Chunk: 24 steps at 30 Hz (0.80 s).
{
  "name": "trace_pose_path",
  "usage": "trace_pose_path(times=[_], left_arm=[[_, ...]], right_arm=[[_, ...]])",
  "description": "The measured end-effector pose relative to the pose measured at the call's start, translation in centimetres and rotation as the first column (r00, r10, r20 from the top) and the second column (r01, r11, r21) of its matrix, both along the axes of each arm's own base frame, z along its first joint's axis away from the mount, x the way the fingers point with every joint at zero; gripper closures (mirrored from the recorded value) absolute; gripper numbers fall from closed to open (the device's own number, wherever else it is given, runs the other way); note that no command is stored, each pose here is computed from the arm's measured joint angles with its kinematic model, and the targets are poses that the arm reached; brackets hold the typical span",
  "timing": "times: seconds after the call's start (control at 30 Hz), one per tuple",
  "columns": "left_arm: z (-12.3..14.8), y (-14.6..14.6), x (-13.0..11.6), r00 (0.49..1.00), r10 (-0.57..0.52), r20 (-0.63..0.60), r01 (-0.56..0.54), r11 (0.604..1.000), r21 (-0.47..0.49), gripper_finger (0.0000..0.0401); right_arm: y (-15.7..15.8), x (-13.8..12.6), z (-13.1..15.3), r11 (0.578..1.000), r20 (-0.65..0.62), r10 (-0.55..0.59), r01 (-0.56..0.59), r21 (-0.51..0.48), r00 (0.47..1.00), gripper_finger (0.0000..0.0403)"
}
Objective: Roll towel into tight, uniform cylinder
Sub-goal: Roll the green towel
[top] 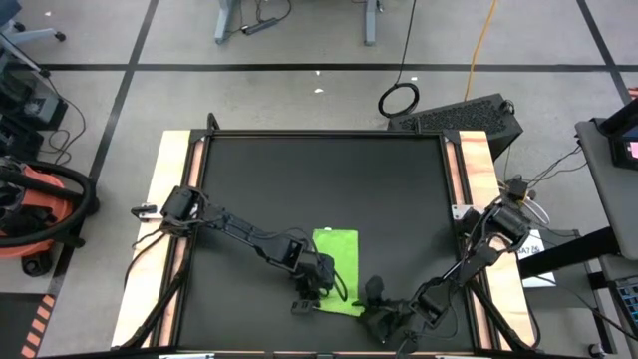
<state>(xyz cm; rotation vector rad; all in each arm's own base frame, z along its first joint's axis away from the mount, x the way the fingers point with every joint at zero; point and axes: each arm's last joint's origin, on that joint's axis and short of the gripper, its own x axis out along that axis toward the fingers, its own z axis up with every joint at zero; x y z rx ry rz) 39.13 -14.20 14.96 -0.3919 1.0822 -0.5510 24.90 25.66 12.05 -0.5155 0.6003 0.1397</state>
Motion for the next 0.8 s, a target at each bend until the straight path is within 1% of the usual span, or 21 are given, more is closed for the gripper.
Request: trace_pose_path(times=[0.13,0.23,0.3,0.37,0.47,0.5,0.53,0.6,0.7,0.8], left_arm=[[0.3,-0.2,0.2,1.0,-0.003,0.007,0.003,0.998,-0.064,0.0389],[0.3,-0.2,0.2,1.0,0.006,-0.004,-0.006,0.997,-0.071,0.0387],[0.3,-0.2,0.2,1.0,0.005,-0.006,-0.005,0.997,-0.072,0.0387],[0.3,-0.2,0.2,1.0,0.0,-0.007,-0.001,0.997,-0.077,0.0386],[0.3,-0.5,0.1,1.0,-0.008,-0.006,0.007,0.997,-0.077,0.0385],[0.4,-0.7,0.0,1.0,-0.013,-0.005,0.013,0.997,-0.077,0.0385],[0.4,-0.9,0.0,1.0,-0.019,-0.004,0.018,0.997,-0.077,0.0385],[0.4,-1.3,-0.2,1.0,-0.029,-0.003,0.028,0.997,-0.075,0.0385],[0.4,-1.8,-0.4,0.999,-0.035,-0.001,0.034,0.997,-0.069,0.0382],[0.3,-2.5,-0.7,0.999,-0.041,0.004,0.041,0.998,-0.055,0.036]], right_arm=[[0.2,0.3,-0.8,0.999,0.027,-0.042,0.043,-0.011,0.999,0.0211],[0.3,0.5,-1.0,0.997,0.047,-0.076,0.077,-0.019,0.996,0.0233],[0.4,0.6,-0.9,0.996,0.053,-0.087,0.087,0.001,0.995,0.0263],[0.3,0.8,-0.9,0.996,0.045,-0.092,0.091,0.022,0.995,0.0304],[0.2,0.9,-1.0,0.996,0.009,-0.071,0.07,0.059,0.997,0.0373],[0.2,1.1,-1.0,0.995,-0.006,-0.057,0.057,0.076,0.998,0.0386],[0.1,1.2,-1.0,0.994,-0.02,-0.045,0.047,0.095,0.999,0.0391],[-0.2,1.6,-1.0,0.989,-0.049,-0.033,0.04,0.146,0.998,0.0389],[-0.6,2.4,-1.0,0.973,-0.101,0.032,-0.008,0.23,0.994,0.0391],[-0.9,3.1,-0.9,0.95,-0.13,0.117,-0.073,0.302,0.985,0.0398]])
